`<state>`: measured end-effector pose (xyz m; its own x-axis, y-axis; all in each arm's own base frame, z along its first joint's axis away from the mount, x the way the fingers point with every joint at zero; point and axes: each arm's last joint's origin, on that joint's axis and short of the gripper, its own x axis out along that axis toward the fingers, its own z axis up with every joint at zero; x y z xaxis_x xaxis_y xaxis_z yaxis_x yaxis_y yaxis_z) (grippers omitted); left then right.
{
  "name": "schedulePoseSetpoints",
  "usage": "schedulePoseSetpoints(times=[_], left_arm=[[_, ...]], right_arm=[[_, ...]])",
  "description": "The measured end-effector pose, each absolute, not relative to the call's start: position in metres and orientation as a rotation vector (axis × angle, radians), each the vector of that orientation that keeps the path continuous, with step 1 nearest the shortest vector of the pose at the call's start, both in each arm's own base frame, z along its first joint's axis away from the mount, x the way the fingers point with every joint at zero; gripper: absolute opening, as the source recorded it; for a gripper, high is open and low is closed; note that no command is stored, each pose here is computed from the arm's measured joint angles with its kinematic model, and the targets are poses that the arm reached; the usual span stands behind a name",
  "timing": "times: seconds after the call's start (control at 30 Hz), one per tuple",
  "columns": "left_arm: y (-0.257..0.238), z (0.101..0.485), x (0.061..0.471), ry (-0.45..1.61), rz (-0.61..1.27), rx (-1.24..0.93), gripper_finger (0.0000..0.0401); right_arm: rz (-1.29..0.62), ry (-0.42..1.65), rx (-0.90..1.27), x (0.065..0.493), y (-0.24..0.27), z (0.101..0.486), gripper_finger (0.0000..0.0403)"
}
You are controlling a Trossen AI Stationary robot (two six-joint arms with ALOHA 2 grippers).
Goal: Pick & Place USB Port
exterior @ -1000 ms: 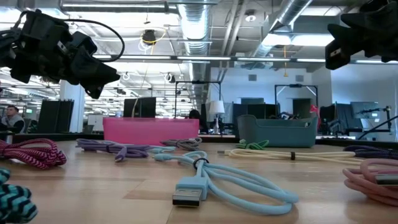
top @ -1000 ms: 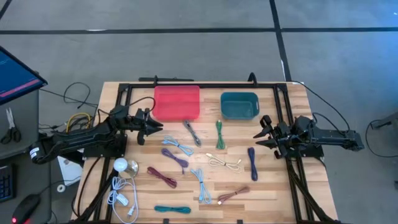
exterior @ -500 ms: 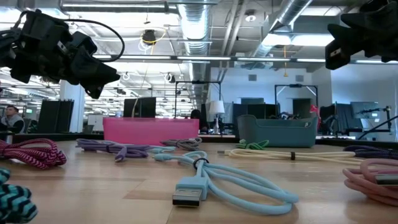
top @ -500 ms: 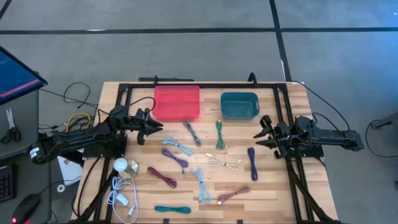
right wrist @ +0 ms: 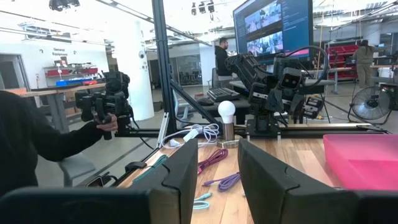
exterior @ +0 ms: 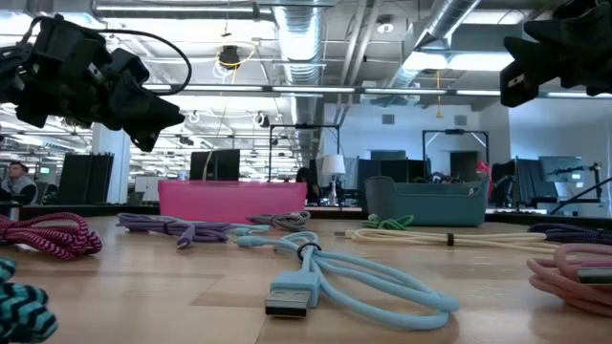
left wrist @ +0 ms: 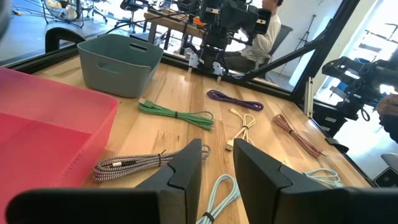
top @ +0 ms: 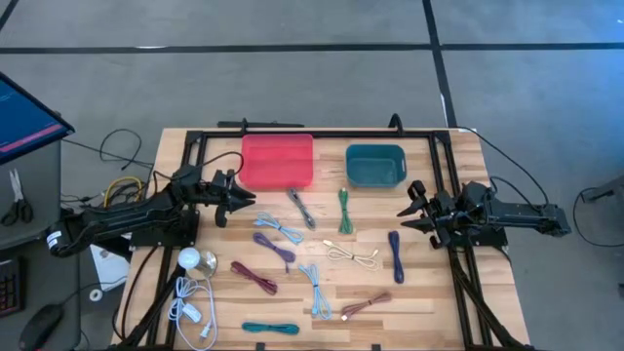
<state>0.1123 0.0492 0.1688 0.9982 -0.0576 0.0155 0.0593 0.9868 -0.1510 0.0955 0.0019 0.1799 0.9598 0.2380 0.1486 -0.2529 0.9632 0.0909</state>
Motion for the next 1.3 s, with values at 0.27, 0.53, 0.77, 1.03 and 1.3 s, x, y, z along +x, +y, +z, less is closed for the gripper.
schedulePoseSetpoints(times=[0.27,0.53,0.77,1.03,1.3], left_arm=[[0.049,0.169,0.112,-0.011,-0.059,-0.152,0.0092],[0.049,0.169,0.112,-0.011,-0.058,-0.152,0.0092],[0.049,0.169,0.112,-0.011,-0.059,-0.152,0.0092],[0.049,0.169,0.112,-0.011,-0.058,-0.152,0.0092],[0.049,0.169,0.112,-0.016,-0.059,-0.149,0.0092]], right_arm=[[0.249,-0.137,0.11,0.096,0.002,0.18,0.0108],[0.249,-0.137,0.11,0.096,0.002,0.18,0.0108],[0.249,-0.137,0.11,0.096,0.002,0.18,0.0108],[0.249,-0.145,0.108,0.095,0.002,0.181,0.0108],[0.005,-0.093,0.263,0.092,-0.005,0.192,0.0108]])
